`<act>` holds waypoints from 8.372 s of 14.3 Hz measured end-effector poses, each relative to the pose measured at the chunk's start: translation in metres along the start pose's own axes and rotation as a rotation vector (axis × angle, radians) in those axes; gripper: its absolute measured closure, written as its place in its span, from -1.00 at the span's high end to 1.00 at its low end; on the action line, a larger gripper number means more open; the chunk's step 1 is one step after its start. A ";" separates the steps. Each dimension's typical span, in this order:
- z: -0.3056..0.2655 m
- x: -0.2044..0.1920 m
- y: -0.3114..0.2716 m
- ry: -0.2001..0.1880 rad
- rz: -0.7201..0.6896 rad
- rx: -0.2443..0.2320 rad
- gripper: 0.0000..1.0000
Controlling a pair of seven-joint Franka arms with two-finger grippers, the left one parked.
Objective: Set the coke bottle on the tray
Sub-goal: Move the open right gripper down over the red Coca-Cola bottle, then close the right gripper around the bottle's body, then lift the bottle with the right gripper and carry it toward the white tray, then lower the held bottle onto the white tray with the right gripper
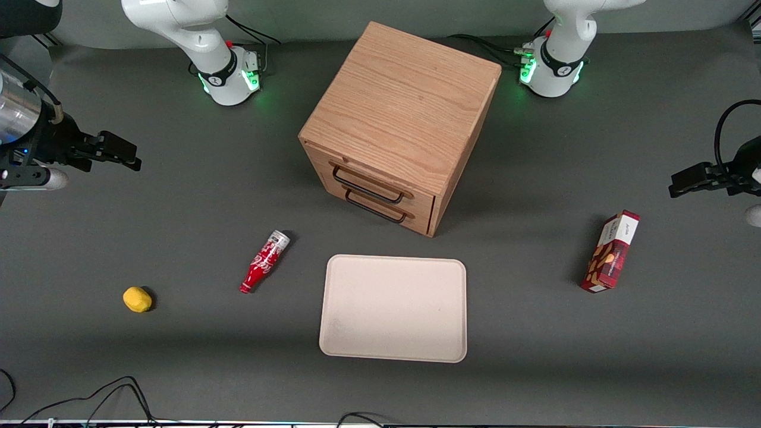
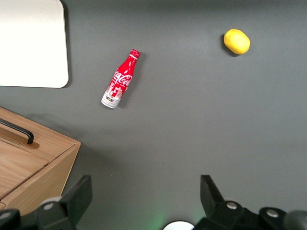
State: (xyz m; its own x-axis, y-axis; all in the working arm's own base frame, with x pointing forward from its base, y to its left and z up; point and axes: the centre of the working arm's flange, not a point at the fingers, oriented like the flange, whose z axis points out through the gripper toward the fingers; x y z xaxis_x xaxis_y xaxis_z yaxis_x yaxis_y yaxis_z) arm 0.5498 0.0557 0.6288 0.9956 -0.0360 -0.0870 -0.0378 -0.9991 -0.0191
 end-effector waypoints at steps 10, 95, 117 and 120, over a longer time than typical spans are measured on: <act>0.023 0.008 0.010 -0.086 0.026 -0.010 1.00; 0.159 0.155 -0.148 -0.032 0.376 0.035 0.09; 0.414 0.186 -0.298 0.161 0.016 0.091 0.09; 0.417 0.188 -0.295 0.163 0.022 0.086 0.09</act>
State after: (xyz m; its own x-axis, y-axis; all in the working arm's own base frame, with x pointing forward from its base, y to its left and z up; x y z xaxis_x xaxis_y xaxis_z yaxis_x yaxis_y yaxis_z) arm 0.7122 0.3534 0.2024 0.9950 -0.0676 0.0742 -0.0596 -0.9927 -0.1044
